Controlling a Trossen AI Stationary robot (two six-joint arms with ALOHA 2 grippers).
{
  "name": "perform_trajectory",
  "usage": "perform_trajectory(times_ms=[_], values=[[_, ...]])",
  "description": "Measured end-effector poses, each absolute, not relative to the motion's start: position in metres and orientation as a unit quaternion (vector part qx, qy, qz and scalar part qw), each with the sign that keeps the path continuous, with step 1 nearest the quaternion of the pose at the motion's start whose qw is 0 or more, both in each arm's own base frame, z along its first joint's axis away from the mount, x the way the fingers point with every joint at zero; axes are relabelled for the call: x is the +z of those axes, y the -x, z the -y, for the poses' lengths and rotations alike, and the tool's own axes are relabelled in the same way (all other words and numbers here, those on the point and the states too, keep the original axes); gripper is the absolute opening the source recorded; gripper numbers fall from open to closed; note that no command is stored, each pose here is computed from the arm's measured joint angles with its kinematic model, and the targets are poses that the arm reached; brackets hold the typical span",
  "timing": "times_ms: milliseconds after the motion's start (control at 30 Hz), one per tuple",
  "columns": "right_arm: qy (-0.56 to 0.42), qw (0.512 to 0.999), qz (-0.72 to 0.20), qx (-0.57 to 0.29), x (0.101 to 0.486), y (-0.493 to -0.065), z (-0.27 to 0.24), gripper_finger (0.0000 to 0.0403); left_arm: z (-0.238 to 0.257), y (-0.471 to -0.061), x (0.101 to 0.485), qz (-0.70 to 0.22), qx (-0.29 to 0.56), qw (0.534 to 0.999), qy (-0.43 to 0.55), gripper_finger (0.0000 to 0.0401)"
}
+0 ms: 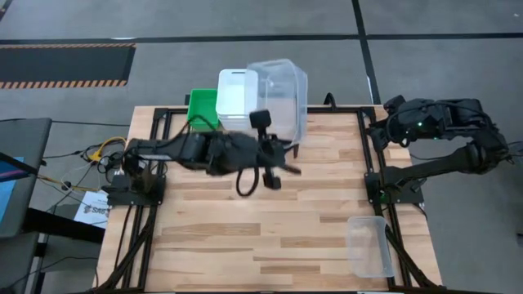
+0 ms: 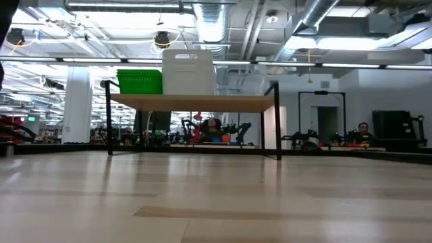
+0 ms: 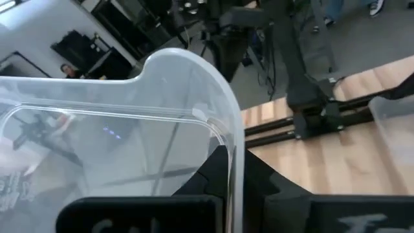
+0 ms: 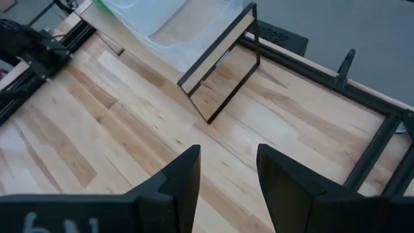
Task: Stack baskets on shelf by color
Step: Stack the left transparent bin on top of the transparent bin on the shelf
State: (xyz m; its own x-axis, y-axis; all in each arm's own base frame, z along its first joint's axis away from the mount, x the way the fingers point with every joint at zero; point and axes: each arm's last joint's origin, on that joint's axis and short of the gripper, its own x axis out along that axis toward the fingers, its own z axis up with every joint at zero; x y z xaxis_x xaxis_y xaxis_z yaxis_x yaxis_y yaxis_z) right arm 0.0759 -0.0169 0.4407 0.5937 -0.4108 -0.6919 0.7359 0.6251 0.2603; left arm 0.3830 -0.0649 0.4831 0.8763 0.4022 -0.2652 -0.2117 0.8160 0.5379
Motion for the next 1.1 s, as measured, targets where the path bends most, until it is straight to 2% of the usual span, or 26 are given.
perform_trajectory(times_ms=[200,600,1100], values=[[-0.272,0.849,-0.296,-0.342,0.441,-0.076,0.017,0.0175,0.017,-0.390,0.487,-0.181,0.153,0.936,-0.260,0.0000],[-0.259,0.851,-0.271,-0.368,0.443,-0.079,0.019,0.0175,-0.088,-0.406,0.461,-0.217,0.171,0.941,-0.197,0.0000],[-0.237,0.842,-0.310,-0.372,0.437,-0.108,0.022,0.0175,-0.137,-0.435,0.412,-0.282,0.149,0.921,-0.225,0.0000]])
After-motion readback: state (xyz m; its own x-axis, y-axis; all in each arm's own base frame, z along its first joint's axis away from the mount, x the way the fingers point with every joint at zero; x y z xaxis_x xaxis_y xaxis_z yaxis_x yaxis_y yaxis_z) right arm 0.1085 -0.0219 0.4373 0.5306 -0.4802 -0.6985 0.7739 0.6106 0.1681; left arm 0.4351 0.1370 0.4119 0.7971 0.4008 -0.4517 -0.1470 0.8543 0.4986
